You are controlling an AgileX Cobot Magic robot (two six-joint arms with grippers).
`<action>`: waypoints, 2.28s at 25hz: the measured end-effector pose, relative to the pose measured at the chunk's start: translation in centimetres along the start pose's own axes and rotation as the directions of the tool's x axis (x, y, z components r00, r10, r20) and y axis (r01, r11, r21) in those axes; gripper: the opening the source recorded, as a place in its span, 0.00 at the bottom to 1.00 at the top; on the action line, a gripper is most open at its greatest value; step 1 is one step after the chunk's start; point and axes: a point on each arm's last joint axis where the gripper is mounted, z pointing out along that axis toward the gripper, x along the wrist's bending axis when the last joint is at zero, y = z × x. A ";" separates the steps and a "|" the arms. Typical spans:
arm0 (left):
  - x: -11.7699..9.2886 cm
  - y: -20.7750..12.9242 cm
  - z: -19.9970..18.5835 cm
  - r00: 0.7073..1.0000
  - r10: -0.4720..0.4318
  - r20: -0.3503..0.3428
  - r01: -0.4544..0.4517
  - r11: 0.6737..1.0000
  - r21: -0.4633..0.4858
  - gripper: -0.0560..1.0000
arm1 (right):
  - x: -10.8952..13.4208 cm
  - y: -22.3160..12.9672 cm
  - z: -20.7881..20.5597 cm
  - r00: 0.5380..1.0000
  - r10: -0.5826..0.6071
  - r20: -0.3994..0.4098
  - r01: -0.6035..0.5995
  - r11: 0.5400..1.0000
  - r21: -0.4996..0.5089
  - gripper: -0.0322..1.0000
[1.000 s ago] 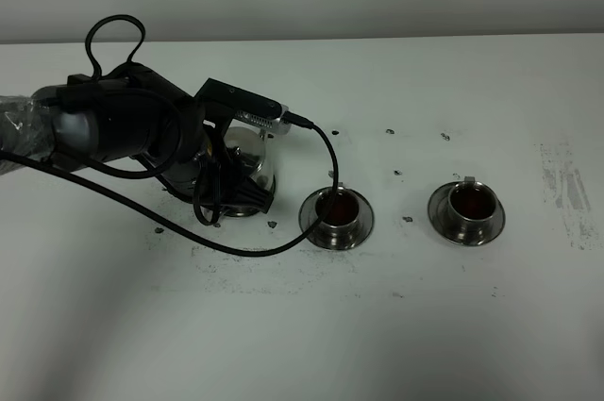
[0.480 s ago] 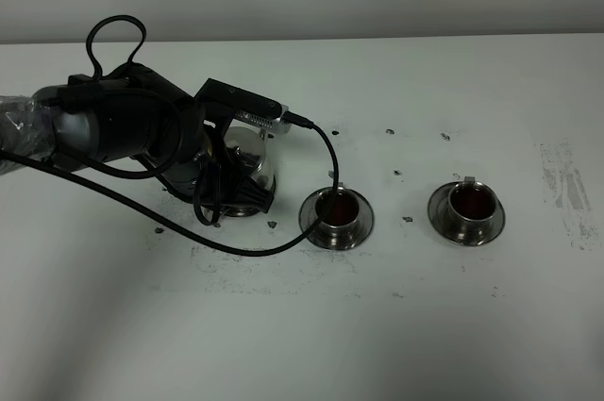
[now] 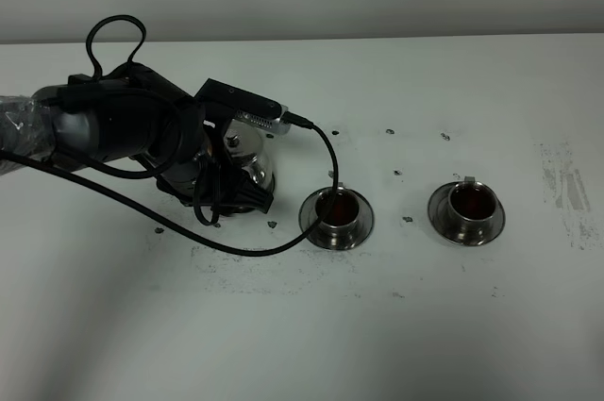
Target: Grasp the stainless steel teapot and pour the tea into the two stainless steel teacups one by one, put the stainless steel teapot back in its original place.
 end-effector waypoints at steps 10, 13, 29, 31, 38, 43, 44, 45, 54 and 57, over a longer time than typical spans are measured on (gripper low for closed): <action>0.0 0.1 -1.3 1.000 -0.013 0.009 0.013 1.000 -0.018 0.52 | 0.0 0.0 0.0 1.000 0.000 0.000 0.000 1.000 0.000 0.43; -0.3 0.2 -2.6 1.000 -0.008 0.014 0.008 0.999 -0.040 0.52 | 0.0 0.0 0.0 1.000 0.000 0.000 0.000 1.000 0.000 0.43; 1.1 -4.4 -10.4 0.999 0.024 -0.026 -0.028 0.986 -0.163 0.52 | 0.0 0.0 0.0 1.000 0.000 0.000 0.000 1.000 0.000 0.43; 2.5 -5.9 -11.9 0.998 -0.014 -0.056 0.003 0.981 -0.193 0.52 | 0.0 0.0 0.0 1.000 0.000 0.000 0.000 1.000 0.000 0.43; 7.2 -12.8 -17.3 0.966 -0.194 -0.172 0.141 0.949 -0.281 0.52 | 0.0 0.0 0.0 1.000 0.000 0.000 0.000 1.000 0.000 0.43; 8.8 -19.3 -20.6 0.913 -0.344 -0.221 0.263 0.908 -0.326 0.52 | 0.0 0.0 0.0 1.000 0.000 0.000 0.000 1.000 0.000 0.43; 8.9 -20.5 -21.0 0.899 -0.373 -0.229 0.288 0.898 -0.332 0.52 | 0.0 0.0 0.0 1.000 0.000 0.000 0.000 1.000 0.000 0.43; 9.0 -21.8 -21.5 0.884 -0.403 -0.237 0.313 0.887 -0.339 0.52 | 0.0 0.0 0.0 1.000 0.000 0.000 0.000 1.000 0.000 0.43; 7.3 -29.9 -22.7 0.809 -0.555 -0.195 0.456 0.801 -0.387 0.52 | 0.0 0.0 0.0 1.000 0.000 0.000 0.000 1.000 0.000 0.43; 6.8 -31.0 -21.7 0.800 -0.578 -0.161 0.487 0.783 -0.388 0.52 | 0.0 0.0 0.0 1.000 0.000 0.000 0.000 1.000 0.000 0.43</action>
